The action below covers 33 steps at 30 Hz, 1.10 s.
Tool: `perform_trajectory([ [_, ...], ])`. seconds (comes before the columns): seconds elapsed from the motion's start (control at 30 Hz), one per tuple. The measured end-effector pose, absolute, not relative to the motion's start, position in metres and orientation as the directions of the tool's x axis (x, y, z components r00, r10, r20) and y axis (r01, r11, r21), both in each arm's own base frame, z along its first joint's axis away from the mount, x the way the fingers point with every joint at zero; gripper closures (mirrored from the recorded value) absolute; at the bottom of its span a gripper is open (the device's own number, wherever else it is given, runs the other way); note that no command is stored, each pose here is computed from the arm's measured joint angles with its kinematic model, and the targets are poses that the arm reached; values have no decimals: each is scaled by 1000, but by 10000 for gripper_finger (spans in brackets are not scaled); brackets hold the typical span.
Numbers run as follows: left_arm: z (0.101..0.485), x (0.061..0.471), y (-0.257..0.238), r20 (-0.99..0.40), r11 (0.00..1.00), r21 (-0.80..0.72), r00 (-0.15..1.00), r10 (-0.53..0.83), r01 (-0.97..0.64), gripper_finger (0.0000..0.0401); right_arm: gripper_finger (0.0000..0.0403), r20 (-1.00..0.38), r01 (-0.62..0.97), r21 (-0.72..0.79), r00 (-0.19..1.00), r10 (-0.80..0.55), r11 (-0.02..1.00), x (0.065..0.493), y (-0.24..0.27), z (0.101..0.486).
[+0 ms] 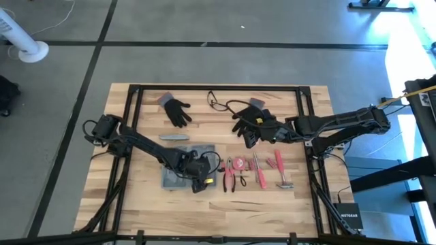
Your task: Prefit tool cases
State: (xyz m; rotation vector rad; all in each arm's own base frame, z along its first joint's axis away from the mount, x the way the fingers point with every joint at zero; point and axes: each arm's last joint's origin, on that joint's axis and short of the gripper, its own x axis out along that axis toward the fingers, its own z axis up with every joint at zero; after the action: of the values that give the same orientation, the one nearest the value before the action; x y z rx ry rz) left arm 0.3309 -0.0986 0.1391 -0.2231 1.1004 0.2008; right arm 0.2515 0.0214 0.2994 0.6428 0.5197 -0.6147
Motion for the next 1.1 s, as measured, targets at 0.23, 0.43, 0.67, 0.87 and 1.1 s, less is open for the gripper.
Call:
perform_trajectory([
  [0.23,138,326,-105,-908,973,-49,415,51,-227,332,182,-623,676,367,689,-371,639,250,21,298],
  [0.43,148,322,-108,-924,970,-76,382,18,-230,394,182,-627,678,362,685,-372,640,250,21,298],
  [0.67,199,314,-98,-866,971,-66,497,57,-228,401,182,-624,686,349,678,-388,639,249,20,297],
  [0.87,217,313,-78,-823,968,-5,550,139,-252,401,182,-615,697,338,672,-412,632,249,20,298],
  [1.1,199,327,-42,-851,976,160,479,214,-151,401,182,-610,700,341,672,-419,627,249,20,298],
])
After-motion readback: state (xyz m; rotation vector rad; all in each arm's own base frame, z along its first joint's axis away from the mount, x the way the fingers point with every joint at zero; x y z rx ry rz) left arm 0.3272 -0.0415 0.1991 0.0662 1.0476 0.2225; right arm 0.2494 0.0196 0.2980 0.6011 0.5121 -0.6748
